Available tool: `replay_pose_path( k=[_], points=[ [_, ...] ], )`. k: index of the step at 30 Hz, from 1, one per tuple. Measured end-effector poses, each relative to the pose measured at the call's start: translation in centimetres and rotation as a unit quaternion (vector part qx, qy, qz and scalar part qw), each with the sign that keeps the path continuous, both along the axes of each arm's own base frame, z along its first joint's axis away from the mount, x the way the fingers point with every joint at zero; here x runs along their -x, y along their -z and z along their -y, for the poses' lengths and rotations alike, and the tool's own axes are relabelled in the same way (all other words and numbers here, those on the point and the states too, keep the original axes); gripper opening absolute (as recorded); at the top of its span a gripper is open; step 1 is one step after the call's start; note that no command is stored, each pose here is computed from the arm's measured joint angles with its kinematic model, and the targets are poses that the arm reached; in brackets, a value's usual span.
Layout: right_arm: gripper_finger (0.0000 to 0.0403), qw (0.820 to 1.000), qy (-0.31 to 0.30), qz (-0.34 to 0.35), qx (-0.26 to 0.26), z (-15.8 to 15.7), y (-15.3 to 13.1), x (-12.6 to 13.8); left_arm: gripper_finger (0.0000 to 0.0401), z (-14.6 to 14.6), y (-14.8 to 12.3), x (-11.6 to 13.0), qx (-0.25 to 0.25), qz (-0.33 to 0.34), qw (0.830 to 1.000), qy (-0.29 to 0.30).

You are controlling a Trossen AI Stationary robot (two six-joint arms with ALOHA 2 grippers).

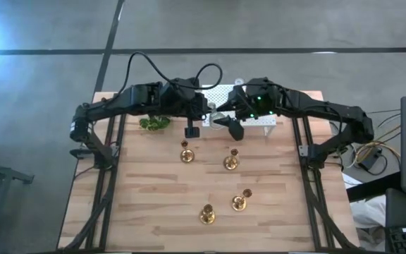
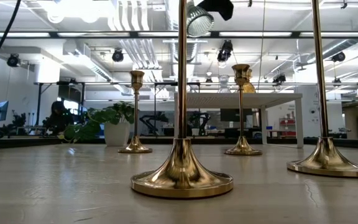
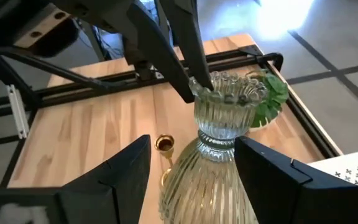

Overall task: Pick & Place candle stick holders
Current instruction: Put the green glass candle holder on the shelf

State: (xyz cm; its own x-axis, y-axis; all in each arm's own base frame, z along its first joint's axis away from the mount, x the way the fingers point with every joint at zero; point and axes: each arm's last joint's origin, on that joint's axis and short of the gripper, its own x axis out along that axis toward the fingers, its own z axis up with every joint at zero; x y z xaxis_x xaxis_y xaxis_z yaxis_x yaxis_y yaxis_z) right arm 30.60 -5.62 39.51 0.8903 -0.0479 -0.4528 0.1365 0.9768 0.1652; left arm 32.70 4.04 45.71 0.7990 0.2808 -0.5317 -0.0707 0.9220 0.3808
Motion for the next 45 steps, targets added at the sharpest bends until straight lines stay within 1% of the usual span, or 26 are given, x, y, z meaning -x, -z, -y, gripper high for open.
replay_pose_path(
  k=[7,12,15,20,24,28,30,32,37,43,45],
  points=[
    [0.0224,1.0,0.015,-0.006,0.006,0.3,0.4,-1.1,0.0012,0.0,-0.1,0.1,-0.001,0.001,1.0,0.001],
    [0.0224,0.998,0.058,-0.006,0.031,0.6,0.4,-1.2,0.0012,0.1,0.0,0.0,0.001,0.001,1.0,0.007],
    [0.0224,0.997,0.067,-0.004,0.035,0.7,0.3,-1.2,0.0011,0.0,0.0,0.0,0.002,0.001,1.0,0.009],
    [0.0224,0.997,0.069,0.002,0.023,0.7,0.4,-1.4,0.0011,0.0,-0.1,0.0,-0.002,0.004,1.0,0.012],
    [0.0224,0.998,0.063,-0.003,0.008,0.7,1.0,-2.0,0.0011,0.0,-0.3,-0.1,-0.006,0.013,1.0,0.014],
    [0.022,0.998,0.061,-0.007,0.005,0.8,1.4,-2.4,0.0011,-0.1,-0.4,-0.2,-0.008,0.02,1.0,0.013],
    [0.0211,0.998,0.061,-0.006,0.005,0.8,1.4,-2.5,0.0011,-0.1,-0.4,-0.2,-0.008,0.019,1.0,0.013],
    [0.0193,0.998,0.061,-0.007,0.006,0.8,1.4,-2.5,0.0011,-0.1,-0.4,-0.2,-0.009,0.019,1.0,0.011],
    [0.0123,0.998,0.06,-0.003,0.011,0.8,1.2,-2.3,0.0011,-0.1,-0.3,-0.2,-0.008,0.017,1.0,0.013],
    [0.0119,0.998,0.059,-0.005,0.015,0.8,1.2,-2.3,0.001,-0.1,-0.3,-0.2,-0.008,0.017,1.0,0.012],
    [0.0119,0.998,0.062,-0.004,0.016,0.8,1.1,-2.2,0.0022,-0.1,-0.3,-0.2,-0.008,0.017,1.0,0.012]
  ],
)
